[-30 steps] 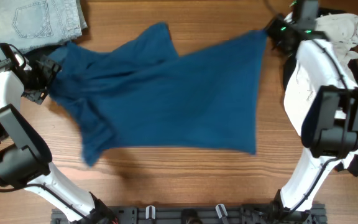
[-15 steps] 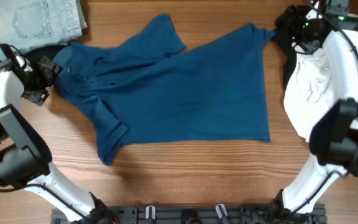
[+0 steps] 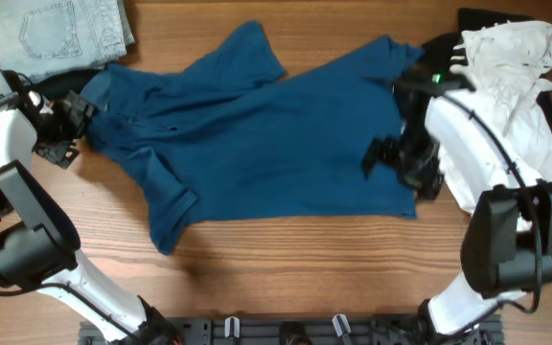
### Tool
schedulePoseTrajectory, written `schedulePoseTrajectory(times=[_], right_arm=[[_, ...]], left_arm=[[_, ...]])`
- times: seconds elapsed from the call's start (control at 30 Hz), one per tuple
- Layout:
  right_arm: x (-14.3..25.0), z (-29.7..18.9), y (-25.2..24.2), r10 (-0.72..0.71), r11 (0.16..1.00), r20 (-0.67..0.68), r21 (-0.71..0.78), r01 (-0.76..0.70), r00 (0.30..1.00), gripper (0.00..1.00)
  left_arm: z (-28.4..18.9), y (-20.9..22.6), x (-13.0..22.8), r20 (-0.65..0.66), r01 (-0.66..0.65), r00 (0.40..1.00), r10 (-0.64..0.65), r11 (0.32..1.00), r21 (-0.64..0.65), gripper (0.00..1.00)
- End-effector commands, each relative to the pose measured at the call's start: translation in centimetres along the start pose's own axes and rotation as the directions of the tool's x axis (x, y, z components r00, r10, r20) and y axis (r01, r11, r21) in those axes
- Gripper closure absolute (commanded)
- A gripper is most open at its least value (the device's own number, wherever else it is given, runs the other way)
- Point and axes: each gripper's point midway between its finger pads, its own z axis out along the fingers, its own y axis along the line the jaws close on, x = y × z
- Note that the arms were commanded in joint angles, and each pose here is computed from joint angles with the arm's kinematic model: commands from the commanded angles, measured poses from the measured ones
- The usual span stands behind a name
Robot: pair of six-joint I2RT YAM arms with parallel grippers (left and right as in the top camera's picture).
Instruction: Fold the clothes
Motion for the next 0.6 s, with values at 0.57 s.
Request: schedulePoseTrajectory(times=[0.57], right_arm=[[0.0, 6.9, -1.3, 0.092, 0.985, 0.034, -0.152, -0.086, 0.995, 0.04]], left_arm=[[-0.8, -0.6, -0.1, 0.012, -0.031, 0.999, 0.031, 0.999, 0.016, 0.00]])
